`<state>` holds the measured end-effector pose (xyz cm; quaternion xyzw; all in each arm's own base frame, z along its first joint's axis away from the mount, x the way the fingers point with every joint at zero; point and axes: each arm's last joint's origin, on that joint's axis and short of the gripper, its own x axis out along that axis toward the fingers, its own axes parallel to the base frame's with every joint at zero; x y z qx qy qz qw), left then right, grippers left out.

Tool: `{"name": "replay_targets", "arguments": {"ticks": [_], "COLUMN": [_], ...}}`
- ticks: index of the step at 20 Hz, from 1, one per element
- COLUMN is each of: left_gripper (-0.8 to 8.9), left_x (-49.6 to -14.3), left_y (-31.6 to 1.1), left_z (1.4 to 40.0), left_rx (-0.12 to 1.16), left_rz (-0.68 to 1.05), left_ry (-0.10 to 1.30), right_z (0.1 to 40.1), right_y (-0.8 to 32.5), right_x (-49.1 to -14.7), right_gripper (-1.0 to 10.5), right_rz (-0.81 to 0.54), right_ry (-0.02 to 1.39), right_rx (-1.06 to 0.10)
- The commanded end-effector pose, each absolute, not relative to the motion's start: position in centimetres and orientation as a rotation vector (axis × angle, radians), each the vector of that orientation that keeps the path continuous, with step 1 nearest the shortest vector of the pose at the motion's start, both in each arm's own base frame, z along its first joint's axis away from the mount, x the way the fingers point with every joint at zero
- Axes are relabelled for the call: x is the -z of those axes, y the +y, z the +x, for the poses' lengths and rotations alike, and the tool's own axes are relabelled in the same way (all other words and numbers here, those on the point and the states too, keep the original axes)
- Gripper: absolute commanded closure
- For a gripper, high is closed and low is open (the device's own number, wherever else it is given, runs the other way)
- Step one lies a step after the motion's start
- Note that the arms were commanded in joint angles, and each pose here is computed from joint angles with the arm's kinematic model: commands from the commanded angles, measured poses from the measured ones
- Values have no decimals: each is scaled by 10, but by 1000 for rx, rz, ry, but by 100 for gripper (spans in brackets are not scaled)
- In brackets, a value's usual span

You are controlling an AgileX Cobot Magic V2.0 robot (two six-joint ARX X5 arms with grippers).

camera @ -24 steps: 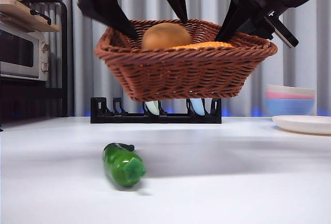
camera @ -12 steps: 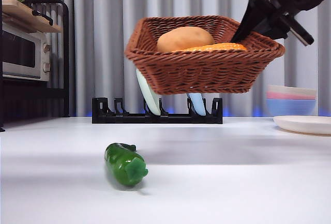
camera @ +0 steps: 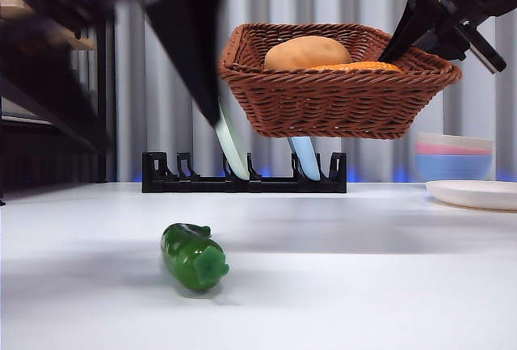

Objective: Pick up the basket,pick up the corn from the table,pick up the potato from the table,pick up the cucumber from the table,put all items into the basket

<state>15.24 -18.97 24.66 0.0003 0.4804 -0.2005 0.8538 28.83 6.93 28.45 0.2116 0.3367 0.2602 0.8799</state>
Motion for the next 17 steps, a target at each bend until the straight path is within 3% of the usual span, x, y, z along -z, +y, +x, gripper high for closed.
{"name": "replay_targets", "arguments": {"ticks": [1,6,7,10,17], "left_gripper": [252,278,368,838,822], "left_x": [-222,-179,-177,-178,-186], "left_y": [-200,-208,-208,-208,-193], "left_z": [168,195,196,197,179], "left_rx": [380,330,327,366,409], "left_rz": [7,45,50,92,228], "left_ry": [1069,1173,1179,1166,1288], "right_z": [289,289,289,289,289], "right_y": [69,68,68,68,68], "right_x": [-292,-292,-292,-292,-292], "right_gripper": [954,954,954,954,954], "right_rz": [455,457,457,456,457], "right_ry": [668,668,668,667,674], "right_rx": [-556,-551,-551,-550,-549]}}
